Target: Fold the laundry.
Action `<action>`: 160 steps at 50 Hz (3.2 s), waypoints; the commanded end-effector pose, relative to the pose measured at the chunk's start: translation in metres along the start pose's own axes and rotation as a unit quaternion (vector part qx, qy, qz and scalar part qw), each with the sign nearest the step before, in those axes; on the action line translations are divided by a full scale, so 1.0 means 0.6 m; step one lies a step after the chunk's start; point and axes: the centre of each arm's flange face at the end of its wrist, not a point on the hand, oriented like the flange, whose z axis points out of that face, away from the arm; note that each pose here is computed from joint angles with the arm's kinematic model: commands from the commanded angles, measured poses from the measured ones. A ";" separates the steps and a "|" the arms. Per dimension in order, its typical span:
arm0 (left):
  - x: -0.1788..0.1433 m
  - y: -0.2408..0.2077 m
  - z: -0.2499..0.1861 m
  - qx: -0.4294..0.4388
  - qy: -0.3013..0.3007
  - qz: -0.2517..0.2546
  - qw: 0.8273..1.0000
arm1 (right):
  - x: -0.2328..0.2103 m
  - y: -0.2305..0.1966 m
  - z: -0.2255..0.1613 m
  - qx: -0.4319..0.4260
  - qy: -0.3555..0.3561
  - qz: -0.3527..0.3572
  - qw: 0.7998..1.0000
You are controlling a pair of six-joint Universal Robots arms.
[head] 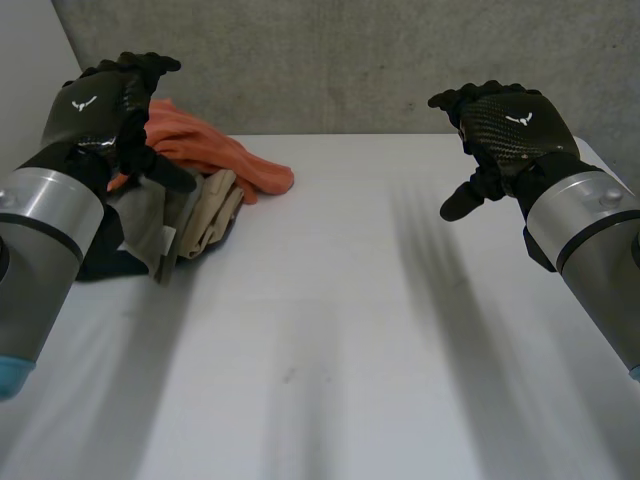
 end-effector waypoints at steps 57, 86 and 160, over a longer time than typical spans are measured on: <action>0.011 0.003 0.202 0.098 0.057 0.227 0.967 | -0.003 0.031 0.010 -0.028 -0.006 -0.027 0.999; 0.183 0.100 0.034 -0.025 0.213 0.035 0.976 | 0.017 0.102 0.042 -0.092 0.006 -0.050 0.994; -0.078 0.347 0.254 -0.081 0.067 0.366 0.925 | 0.064 0.213 -0.011 -0.213 0.081 -0.201 0.953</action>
